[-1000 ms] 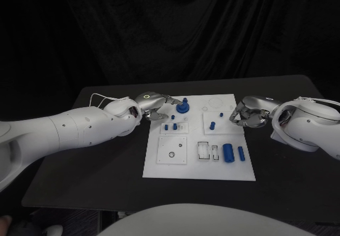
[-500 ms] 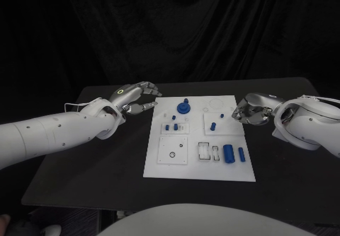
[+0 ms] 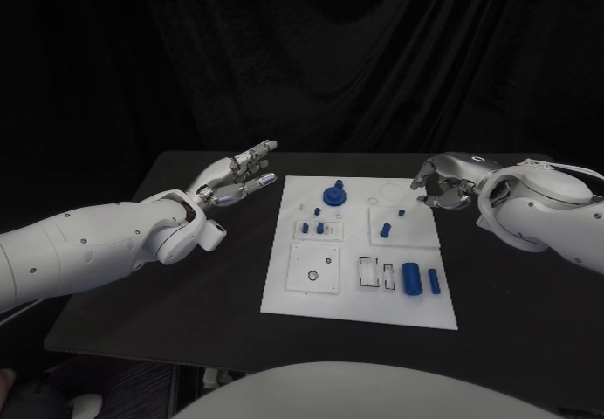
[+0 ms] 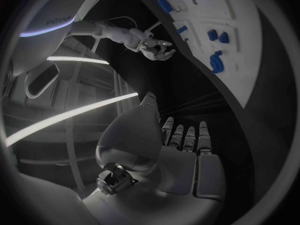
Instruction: Assemble the parts on the task board
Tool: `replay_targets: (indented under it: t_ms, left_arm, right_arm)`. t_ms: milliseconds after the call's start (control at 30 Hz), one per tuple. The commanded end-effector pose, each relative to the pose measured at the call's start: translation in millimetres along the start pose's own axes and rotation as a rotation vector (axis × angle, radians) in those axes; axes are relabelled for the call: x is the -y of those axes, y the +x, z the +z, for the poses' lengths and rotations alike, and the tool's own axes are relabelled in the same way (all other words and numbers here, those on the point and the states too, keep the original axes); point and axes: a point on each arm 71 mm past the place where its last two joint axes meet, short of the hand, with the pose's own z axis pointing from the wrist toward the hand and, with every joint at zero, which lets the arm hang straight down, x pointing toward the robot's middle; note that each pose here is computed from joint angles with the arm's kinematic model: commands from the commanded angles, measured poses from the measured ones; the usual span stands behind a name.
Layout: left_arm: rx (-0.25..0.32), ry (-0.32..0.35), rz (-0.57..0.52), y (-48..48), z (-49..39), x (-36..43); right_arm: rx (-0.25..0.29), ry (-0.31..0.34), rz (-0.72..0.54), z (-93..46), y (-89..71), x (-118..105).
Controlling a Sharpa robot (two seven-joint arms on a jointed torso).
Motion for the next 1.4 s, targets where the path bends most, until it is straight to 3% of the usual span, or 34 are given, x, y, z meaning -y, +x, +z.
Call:
replay_targets:
  t_ms: [33, 300, 600, 1400]
  left_arm:
    - [0.006, 0.172, -0.307, 5.8, -4.8, 11.1]
    - [-0.013, 0.178, -0.402, 20.3, -3.8, 8.2]
    - [-0.039, 0.171, -0.44, 28.4, -3.3, 4.7]
    - [-0.068, 0.16, -0.478, 37.1, -7.9, 2.1]
  right_arm:
    - [0.042, -0.016, -0.054, 1.5, -1.3, 1]
    - [0.032, 0.013, -0.067, -1.9, 1.8, 15]
    - [0.008, 0.029, -0.068, -4.8, 10.6, 23]
    - [-0.043, -0.013, -0.066, -1.5, 22.5, 16]
